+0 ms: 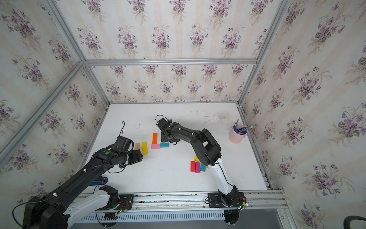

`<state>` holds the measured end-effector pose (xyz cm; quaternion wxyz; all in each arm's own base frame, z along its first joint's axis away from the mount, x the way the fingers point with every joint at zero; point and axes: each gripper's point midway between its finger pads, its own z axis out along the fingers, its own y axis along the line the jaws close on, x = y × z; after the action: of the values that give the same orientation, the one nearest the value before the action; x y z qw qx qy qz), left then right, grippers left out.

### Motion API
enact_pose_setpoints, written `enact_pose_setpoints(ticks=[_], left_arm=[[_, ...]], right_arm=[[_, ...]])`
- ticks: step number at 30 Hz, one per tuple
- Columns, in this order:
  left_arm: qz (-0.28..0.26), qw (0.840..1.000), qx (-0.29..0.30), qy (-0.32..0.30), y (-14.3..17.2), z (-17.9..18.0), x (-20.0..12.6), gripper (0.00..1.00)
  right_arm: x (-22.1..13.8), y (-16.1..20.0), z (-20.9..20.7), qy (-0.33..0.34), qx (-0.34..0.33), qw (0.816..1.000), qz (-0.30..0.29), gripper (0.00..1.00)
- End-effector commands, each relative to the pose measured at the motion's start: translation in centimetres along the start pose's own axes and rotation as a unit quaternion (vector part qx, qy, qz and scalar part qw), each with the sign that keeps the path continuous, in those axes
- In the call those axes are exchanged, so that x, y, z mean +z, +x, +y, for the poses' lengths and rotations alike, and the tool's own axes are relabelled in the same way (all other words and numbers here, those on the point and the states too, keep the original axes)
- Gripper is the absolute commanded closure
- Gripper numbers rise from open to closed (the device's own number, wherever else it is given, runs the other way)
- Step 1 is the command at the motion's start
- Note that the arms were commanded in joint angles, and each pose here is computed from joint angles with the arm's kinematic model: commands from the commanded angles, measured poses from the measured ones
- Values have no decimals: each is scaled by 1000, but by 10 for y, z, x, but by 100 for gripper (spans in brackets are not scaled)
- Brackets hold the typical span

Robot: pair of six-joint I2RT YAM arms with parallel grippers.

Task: Assemble the letter h with building blocks
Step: Assemble the building block at the center of the board.

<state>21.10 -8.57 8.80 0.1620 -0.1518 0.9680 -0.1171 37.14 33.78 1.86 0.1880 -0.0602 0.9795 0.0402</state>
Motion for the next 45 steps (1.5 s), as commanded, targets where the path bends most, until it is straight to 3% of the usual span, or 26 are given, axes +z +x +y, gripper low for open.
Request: enact_pose_setpoints(ticks=[1,38,45], left_arm=[[-3,1000,-2,10,-3,-3,0,15],[12,1000,-10,13,-1,-3,9,16],[13,1000,-10,15,0,-3,9,16]], right_arm=[[5,12,-2,5,-18,1000,24,19],[-1,28,9,-5,-48,999,17,19],[-18,4,5,2,-14,1000,-9,18]])
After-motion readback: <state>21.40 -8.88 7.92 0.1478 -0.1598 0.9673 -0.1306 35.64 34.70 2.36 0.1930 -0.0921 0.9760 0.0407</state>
